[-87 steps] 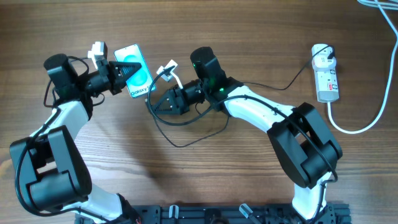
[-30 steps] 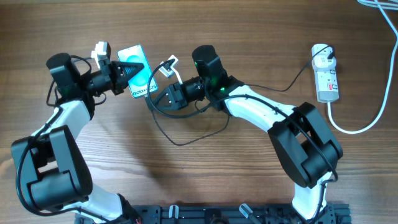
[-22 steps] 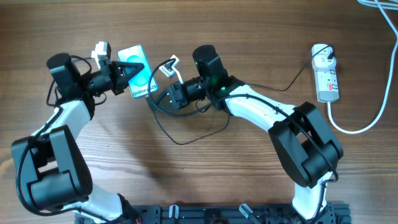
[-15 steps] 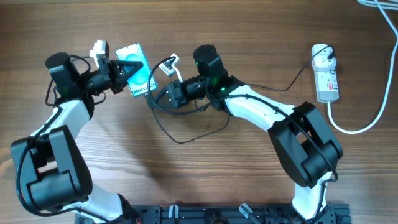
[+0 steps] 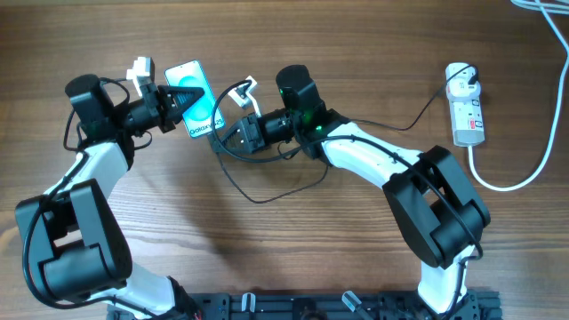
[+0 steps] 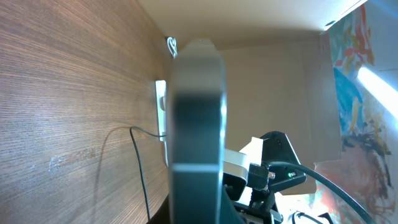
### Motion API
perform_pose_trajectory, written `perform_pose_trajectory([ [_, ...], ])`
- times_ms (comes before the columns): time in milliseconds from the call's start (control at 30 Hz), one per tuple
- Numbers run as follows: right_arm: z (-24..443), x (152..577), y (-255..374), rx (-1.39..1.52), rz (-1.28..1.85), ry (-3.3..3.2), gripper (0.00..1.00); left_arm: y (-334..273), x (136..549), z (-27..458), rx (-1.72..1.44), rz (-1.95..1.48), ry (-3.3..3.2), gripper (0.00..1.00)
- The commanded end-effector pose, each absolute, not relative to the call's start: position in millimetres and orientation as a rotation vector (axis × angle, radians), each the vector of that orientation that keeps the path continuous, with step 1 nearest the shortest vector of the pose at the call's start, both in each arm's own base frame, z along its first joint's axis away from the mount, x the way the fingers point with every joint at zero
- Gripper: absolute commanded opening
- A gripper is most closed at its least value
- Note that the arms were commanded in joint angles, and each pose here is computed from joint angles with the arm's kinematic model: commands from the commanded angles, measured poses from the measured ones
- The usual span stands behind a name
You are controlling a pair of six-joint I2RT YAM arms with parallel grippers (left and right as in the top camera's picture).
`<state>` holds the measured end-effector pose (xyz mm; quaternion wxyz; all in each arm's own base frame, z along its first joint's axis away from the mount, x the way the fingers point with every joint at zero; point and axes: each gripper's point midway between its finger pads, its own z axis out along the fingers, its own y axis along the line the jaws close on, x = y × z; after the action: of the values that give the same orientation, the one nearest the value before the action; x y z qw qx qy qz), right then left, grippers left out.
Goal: Plug charger to phone and switch on socket
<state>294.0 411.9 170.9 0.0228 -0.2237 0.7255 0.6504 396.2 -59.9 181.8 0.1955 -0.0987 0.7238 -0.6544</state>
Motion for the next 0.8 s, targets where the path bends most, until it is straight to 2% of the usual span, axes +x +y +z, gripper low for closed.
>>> perform_pose_trajectory([
  [0, 170.1, 337.7, 413.2, -0.518, 1.846, 2.200, 0.04, -89.2, 372.6, 193.1, -0.130, -1.980, 2.055, 0.04],
  [233, 186.4, 362.2, 415.8, -0.430, 1.781, 2.091, 0.05, -89.2, 372.6, 193.2, -0.128, -1.980, 2.055, 0.04],
  [633, 201.7, 380.0, 415.4, -0.388, 1.720, 1.982, 0.04, -89.2, 372.6, 193.2, -0.128, -1.979, 2.055, 0.04],
  [667, 201.6, 381.2, 415.0, -0.384, 1.713, 1.980, 0.13, -89.2, 372.6, 193.2, -0.128, -1.979, 2.055, 0.04],
  [700, 201.6, 379.6, 414.4, -0.399, 1.722, 1.981, 0.77, -89.2, 372.6, 193.2, -0.128, -1.979, 2.055, 0.04],
  [733, 201.8, 376.2, 412.4, -0.443, 1.736, 1.977, 1.00, -89.0, 372.7, 193.5, -0.123, -1.977, 2.053, 0.04],
  [767, 199.1, 372.7, 408.0, -0.486, 1.753, 1.988, 1.00, -89.0, 372.9, 193.7, -0.120, -1.975, 2.051, 0.04],
])
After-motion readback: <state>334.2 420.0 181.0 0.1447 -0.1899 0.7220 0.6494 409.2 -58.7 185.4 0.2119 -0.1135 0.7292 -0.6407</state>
